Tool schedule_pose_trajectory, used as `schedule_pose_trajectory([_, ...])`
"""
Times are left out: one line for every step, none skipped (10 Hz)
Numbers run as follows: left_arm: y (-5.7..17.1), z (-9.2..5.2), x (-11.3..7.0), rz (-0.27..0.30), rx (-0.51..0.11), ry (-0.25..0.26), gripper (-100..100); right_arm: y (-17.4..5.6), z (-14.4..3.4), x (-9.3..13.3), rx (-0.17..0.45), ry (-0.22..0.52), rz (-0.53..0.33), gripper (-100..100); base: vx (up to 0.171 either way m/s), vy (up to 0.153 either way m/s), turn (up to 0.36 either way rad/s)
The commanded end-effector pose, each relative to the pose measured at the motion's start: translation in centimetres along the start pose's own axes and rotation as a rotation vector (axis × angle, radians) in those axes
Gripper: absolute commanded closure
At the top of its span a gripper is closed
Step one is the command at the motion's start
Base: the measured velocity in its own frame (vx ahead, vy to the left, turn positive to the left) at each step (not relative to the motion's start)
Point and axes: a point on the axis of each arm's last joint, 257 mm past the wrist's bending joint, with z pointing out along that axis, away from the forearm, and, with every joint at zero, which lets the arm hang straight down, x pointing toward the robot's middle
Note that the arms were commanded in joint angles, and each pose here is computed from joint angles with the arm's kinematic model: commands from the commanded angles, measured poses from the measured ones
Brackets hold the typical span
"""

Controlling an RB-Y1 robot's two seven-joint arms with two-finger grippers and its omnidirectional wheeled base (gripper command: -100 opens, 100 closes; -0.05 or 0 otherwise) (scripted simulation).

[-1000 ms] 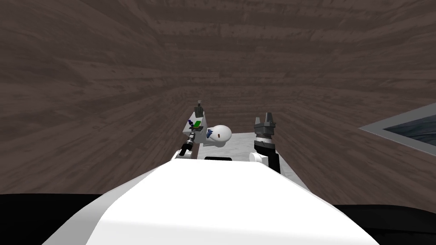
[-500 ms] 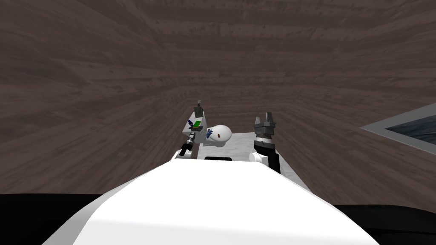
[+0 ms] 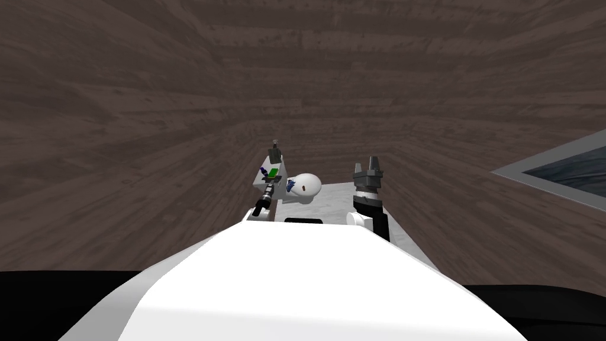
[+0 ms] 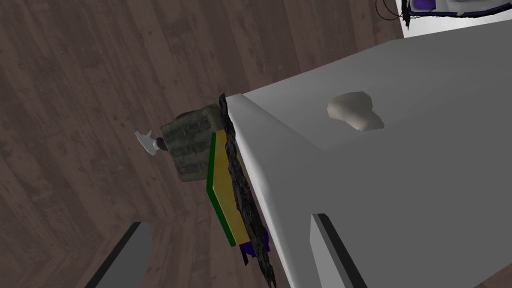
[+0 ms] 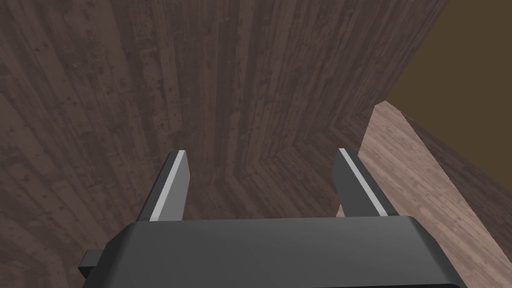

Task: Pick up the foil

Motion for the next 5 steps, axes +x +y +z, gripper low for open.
schedule_pose_trajectory([-0.4,0.4,2.1,-0.073,0.016,0.026,-100,0.0,0.0,0.0,0.0,0.0,0.0,0,-0.062,0.117,-0.087])
schedule_pose_trajectory([-0.8,0.6,3.6,-0.125,0.024,0.039,-100,0.0,0.0,0.0,0.0,0.0,0.0,0,-0.047,0.097,-0.115])
schedule_pose_trajectory([-0.5,0.5,2.7,-0.092,0.019,0.03,-100,0.0,0.0,0.0,0.0,0.0,0.0,0,-0.019,0.04,-0.029])
schedule_pose_trajectory([-0.6,0.5,2.9,-0.099,0.02,0.031,0,0.0,0.0,0.0,0.0,0.0,0.0,0,-0.004,0.008,0.004])
schedule_pose_trajectory([-1.0,1.8,3.7,-0.102,0.031,0.044,-100,0.0,0.0,0.0,0.0,0.0,0.0,0,-0.03,0.005,0.121])
